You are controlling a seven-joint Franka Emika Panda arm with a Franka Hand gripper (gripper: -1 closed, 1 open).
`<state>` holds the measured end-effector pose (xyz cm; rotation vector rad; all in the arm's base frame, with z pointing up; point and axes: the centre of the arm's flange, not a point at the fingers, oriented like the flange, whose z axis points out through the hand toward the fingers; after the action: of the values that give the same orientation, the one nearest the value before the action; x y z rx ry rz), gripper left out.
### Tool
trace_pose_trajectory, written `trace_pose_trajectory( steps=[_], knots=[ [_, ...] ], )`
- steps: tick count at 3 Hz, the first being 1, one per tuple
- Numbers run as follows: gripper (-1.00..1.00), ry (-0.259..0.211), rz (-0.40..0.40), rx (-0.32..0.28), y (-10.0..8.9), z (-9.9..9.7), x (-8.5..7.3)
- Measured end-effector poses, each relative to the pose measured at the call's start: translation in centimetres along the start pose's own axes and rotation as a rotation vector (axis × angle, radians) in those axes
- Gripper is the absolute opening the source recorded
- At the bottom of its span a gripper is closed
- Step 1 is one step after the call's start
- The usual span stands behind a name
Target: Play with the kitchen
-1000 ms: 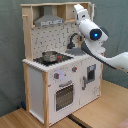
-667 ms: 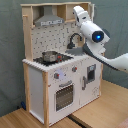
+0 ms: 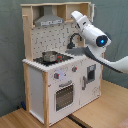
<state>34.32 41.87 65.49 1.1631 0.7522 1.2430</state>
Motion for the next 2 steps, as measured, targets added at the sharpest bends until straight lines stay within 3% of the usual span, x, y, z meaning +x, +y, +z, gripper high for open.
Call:
trace_pose_trajectory(
  steps=[2],
  knots=[
    [1.00, 0.106, -0.178, 0.009, -2.7, -1.8, -0.2]
  ],
)
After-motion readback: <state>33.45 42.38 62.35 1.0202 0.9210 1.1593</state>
